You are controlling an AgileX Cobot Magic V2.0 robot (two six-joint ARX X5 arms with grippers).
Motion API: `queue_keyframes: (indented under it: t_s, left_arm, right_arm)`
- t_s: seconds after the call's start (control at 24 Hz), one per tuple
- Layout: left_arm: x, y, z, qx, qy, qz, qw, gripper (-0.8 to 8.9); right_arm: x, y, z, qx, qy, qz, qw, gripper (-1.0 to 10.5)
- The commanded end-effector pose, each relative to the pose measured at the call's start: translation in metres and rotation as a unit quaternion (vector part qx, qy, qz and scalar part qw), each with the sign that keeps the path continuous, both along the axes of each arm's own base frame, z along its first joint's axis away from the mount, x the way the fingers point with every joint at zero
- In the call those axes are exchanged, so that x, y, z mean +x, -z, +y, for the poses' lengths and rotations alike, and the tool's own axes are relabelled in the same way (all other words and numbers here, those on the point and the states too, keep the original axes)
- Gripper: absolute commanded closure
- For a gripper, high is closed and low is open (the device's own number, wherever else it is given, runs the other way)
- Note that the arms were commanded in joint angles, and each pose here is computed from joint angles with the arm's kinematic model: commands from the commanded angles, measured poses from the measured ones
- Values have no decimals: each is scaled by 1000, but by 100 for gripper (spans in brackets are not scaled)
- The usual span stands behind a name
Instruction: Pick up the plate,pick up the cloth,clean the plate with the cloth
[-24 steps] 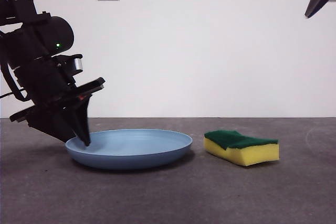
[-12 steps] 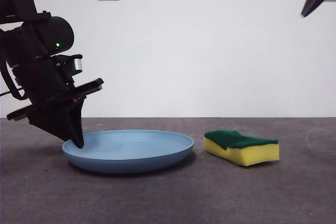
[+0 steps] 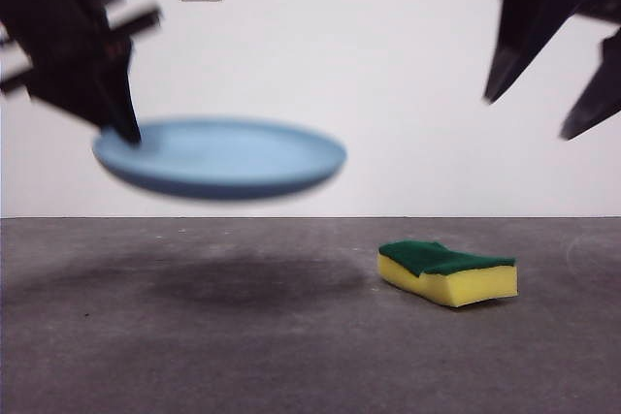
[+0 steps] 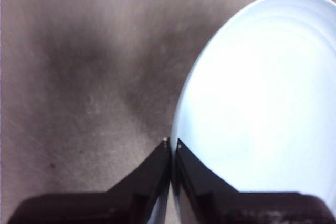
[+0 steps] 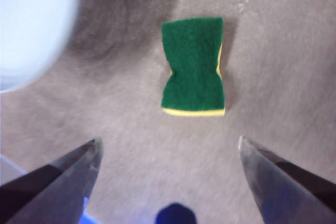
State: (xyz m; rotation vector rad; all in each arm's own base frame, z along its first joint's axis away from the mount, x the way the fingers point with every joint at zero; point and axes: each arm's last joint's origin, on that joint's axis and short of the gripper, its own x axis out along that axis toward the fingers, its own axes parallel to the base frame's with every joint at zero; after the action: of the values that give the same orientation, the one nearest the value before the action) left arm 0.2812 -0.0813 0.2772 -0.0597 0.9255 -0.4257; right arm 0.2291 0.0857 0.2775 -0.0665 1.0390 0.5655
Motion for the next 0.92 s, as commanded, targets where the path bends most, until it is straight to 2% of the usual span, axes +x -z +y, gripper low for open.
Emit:
queue_keyframes:
  t_s: [0.04,0.12,0.29,0.46,0.62,0.79,0.92]
  left_arm:
    - [-18,-22,3,-1,12,-33,999,822]
    - [-32,-36,7,-5,12,-51,999,822]
    - [-61,-58,15,-12,12,-76,997,822]
    - [-83,-68,21,-12,12,-78,997,822]
    - [-84,-66,21,-8,13,-65,998,822]
    - [-84,-66,21,-8,13,-66,998,822]
    - [-84,-66,22,-3,8,-66,998,822]
  right_arm:
    - [16,5,15,-36,-30,-14,999,515]
    - [28,10,24,-58,-45,-27,997,550]
    - [51,29,41,-68,-73,-41,994,578]
    - [72,63,50,-83,-74,-20,994,578]
    - [82,93,56,-95,-80,17,992,583]
    - [86,120,60,-109,-84,56,989,719]
    - [87,126,61,-113,-83,63,988,932]
